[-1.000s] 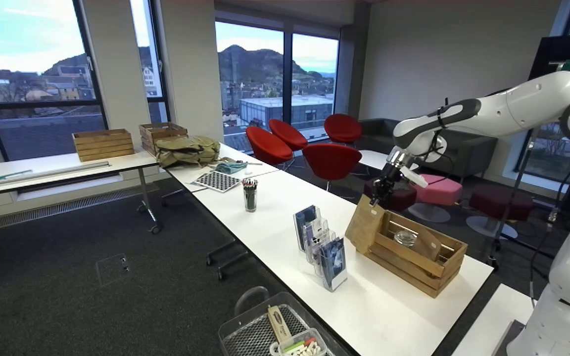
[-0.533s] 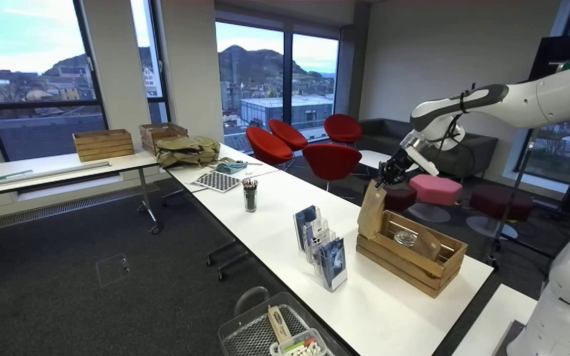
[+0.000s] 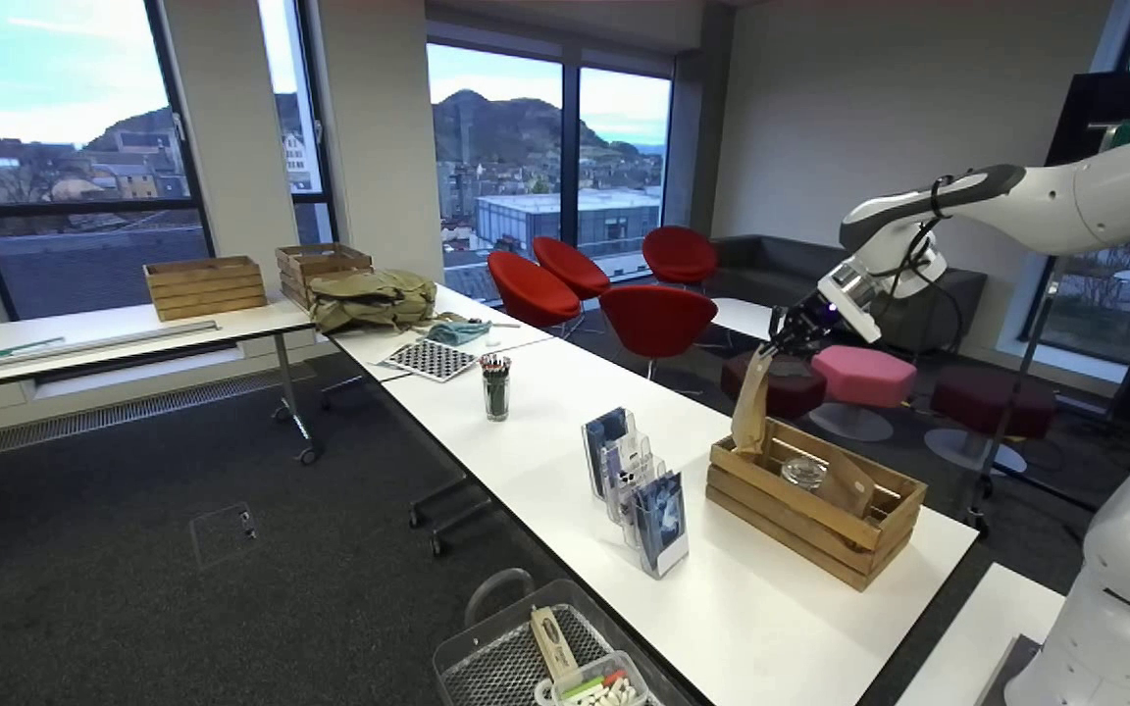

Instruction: Put the brown bags into the wooden box

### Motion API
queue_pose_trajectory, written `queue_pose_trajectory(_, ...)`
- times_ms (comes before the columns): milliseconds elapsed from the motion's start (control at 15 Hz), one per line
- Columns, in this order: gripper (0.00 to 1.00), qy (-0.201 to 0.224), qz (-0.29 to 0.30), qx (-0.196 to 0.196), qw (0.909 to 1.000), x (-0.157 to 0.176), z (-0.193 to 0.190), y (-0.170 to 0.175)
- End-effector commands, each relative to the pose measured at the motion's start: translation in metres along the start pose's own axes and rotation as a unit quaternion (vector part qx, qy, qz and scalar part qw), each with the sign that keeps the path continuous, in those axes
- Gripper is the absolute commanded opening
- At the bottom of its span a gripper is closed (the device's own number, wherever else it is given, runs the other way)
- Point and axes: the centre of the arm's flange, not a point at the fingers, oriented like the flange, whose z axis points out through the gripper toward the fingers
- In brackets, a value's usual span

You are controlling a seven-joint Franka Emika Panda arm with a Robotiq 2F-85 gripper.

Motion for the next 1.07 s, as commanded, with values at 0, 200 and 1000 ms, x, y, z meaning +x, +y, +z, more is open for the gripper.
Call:
queue_pose_trajectory(0, 0.00, 0.057, 0.063, 0.031, 0.9959, 0.007, -0.029, 0.018)
queue_pose_trajectory(200, 0.00, 0.114, 0.098, 0.021, 0.9884, 0.021, -0.037, 0.033)
queue_pose_trajectory(1000, 0.25, 0.131, 0.176, -0.074, 0.9728, 0.057, 0.065, 0.091)
